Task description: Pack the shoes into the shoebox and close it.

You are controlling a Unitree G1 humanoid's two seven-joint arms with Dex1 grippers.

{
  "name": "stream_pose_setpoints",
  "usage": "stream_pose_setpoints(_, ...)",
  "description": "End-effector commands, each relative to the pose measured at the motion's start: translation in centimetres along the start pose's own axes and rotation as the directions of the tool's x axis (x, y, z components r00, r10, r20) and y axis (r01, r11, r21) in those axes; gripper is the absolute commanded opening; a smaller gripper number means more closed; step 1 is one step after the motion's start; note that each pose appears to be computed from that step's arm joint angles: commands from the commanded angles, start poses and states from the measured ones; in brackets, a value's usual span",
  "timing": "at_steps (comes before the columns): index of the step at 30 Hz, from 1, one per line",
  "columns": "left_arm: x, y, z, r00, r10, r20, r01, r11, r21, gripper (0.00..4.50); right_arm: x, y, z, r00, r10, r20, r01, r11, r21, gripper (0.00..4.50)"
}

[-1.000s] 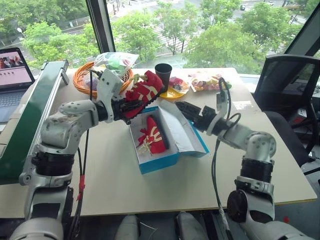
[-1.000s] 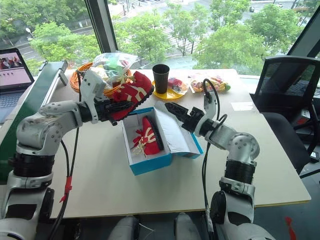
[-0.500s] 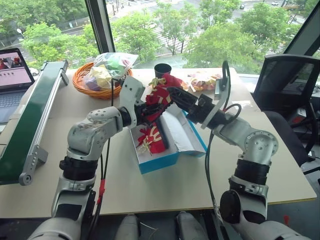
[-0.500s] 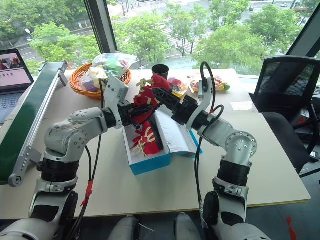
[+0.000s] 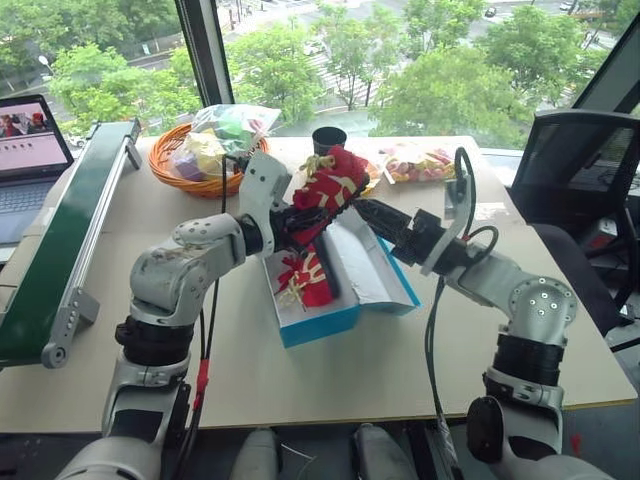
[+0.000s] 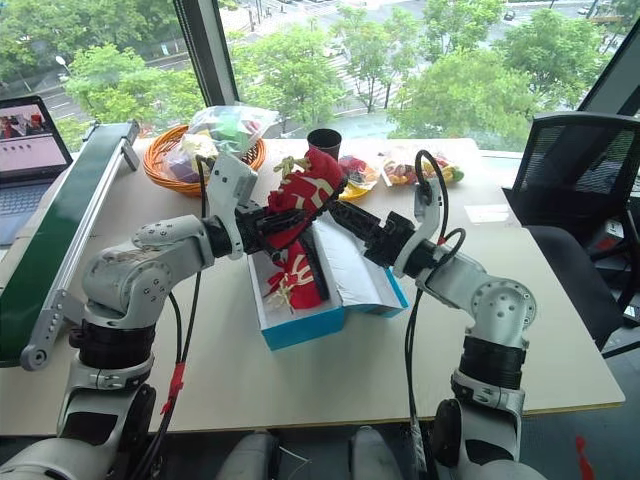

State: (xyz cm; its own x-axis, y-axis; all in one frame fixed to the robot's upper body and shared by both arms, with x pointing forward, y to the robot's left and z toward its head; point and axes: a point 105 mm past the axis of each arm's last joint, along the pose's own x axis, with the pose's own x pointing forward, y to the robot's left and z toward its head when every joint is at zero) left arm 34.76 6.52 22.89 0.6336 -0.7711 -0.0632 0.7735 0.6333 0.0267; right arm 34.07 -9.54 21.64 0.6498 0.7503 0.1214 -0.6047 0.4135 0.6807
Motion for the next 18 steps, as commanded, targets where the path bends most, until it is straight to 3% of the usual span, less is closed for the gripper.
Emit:
stream_pose_setpoints(1,-0.1,-1.1,1.9,0.998,-0.033,0.056,0.03,0.998,0.059,0.55,0.7,1.7,1.1,0.998,0.057,0.037,-0.056,0.998,-0.037,4.5)
stream_pose_setpoints(11,0.7,-2.9,1.7,0.994,-0.082,0.069,0.08,0.997,0.021,0.55,5.0,2.1,3.0,0.995,0.062,0.073,-0.053,0.992,-0.114,4.5)
stream_pose_setpoints(18,0.5,-2.7,2.0,0.995,-0.065,0.076,0.064,0.998,0.007,0.54,5.2,1.3,3.7,0.991,0.025,0.135,-0.014,0.996,-0.083,2.65)
